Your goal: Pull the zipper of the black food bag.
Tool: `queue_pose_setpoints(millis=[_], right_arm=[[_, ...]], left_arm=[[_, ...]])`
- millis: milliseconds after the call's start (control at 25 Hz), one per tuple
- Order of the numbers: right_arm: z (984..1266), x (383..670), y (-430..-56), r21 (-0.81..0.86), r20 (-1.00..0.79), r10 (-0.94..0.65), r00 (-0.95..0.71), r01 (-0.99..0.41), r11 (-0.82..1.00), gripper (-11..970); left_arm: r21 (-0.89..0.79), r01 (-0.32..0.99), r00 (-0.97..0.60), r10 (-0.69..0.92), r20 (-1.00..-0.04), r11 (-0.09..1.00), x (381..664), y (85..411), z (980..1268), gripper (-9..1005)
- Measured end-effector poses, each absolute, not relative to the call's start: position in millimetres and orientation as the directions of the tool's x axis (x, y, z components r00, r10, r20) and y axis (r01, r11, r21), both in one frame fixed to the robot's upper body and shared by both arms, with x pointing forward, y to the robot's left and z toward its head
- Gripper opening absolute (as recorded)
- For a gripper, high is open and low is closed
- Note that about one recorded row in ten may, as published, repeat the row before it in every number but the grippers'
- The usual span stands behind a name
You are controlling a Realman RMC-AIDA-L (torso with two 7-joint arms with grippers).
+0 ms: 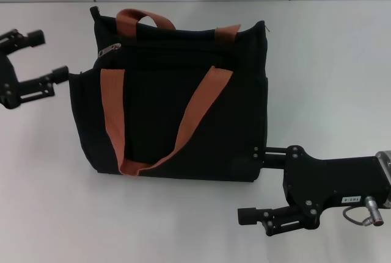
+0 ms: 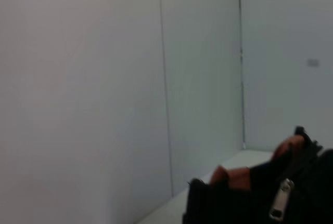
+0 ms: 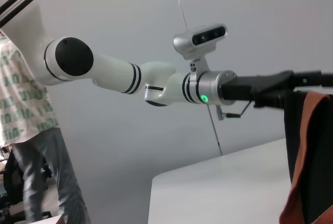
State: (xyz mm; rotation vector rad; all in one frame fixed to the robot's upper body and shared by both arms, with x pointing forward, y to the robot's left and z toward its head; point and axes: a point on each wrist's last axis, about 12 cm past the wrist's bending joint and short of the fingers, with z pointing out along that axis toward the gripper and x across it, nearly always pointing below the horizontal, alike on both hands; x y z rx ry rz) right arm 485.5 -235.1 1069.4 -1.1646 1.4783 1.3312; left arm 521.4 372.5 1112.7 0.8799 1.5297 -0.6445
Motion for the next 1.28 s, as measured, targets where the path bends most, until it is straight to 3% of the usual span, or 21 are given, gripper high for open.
queue_pose_setpoints(millis=[640, 960, 1160, 1280], right_arm=[[1071, 487, -234, 0.246, -0.963, -0.112, -0.246, -0.969, 0.01, 791], [1072, 488, -233, 0.243, -0.964, -0.106, -0.243, -0.97, 0.011, 786], [1073, 489, -233, 0.241, -0.965, -0.1, -0.242, -0.97, 0.014, 784], [1073, 489, -233, 0.241, -0.965, -0.099, -0.242, -0.97, 0.015, 782]], left_arm=[[0.113, 0.859, -0.048, 0.297, -0.954, 0.499, 545, 339, 1098, 830], [0.17, 0.852, -0.006, 0.334, -0.942, 0.495, 552, 333, 1097, 758], [0.17, 0.852, -0.003, 0.33, -0.944, 0.496, 552, 332, 1098, 473], [0.17, 0.853, -0.002, 0.329, -0.944, 0.493, 552, 332, 1098, 416]])
